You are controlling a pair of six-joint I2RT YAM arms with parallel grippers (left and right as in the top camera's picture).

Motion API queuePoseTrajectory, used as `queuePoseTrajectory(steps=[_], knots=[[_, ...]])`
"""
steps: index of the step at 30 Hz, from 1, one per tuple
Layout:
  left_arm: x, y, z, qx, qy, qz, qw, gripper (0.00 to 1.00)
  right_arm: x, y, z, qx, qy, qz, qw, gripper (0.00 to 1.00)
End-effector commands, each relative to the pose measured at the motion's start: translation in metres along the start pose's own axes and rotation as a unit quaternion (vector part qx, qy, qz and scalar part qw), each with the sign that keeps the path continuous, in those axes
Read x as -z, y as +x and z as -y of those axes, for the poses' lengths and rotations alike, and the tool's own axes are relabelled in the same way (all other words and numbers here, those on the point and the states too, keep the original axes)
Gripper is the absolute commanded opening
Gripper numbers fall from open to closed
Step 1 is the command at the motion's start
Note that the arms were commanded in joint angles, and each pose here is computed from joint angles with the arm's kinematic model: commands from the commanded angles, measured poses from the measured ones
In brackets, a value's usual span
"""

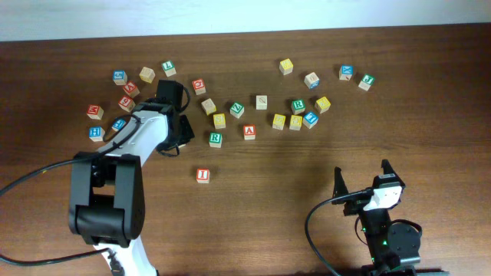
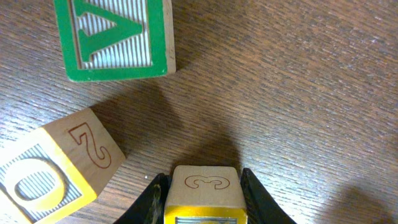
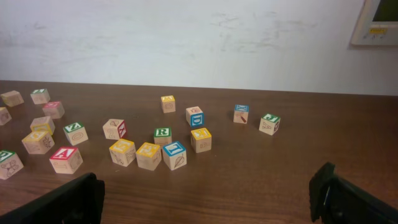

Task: Spell out ICRA
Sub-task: 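Grasp the yellow C block with the left gripper, then place the C block to the right of the I block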

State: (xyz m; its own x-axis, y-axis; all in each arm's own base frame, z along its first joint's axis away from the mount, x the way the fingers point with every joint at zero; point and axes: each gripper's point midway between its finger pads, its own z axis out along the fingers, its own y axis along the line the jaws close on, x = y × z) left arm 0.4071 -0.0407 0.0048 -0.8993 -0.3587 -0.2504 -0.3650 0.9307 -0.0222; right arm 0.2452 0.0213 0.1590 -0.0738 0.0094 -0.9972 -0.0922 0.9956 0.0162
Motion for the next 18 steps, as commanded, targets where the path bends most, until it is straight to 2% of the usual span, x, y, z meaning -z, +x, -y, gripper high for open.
queuePoseTrajectory(steps=[1, 6, 10, 12, 13, 18], knots=[[0.017, -0.003, 0.0, -0.005, 0.003, 0.01, 1.0, 0.25, 0.0, 0.003, 0.004, 0.002, 0.009, -0.002, 1.0, 0.98], [0.044, -0.005, 0.001, -0.004, 0.019, 0.021, 1.0, 0.25, 0.0, 0.003, 0.004, 0.002, 0.009, -0.002, 1.0, 0.98], [0.085, 0.015, 0.02, -0.006, 0.098, -0.013, 0.995, 0.22, 0.0, 0.003, 0.004, 0.002, 0.009, -0.002, 1.0, 0.98], [0.109, 0.044, 0.046, -0.017, 0.179, -0.07, 0.981, 0.21, 0.0, 0.003, 0.004, 0.002, 0.009, -0.002, 1.0, 0.98], [0.114, 0.06, 0.055, -0.03, 0.19, -0.094, 0.977, 0.2, 0.0, 0.003, 0.004, 0.002, 0.009, -0.002, 1.0, 0.98], [0.103, 0.134, 0.08, -0.113, 0.153, -0.143, 0.971, 0.19, 0.0, 0.003, 0.004, 0.002, 0.009, -0.002, 1.0, 0.98]])
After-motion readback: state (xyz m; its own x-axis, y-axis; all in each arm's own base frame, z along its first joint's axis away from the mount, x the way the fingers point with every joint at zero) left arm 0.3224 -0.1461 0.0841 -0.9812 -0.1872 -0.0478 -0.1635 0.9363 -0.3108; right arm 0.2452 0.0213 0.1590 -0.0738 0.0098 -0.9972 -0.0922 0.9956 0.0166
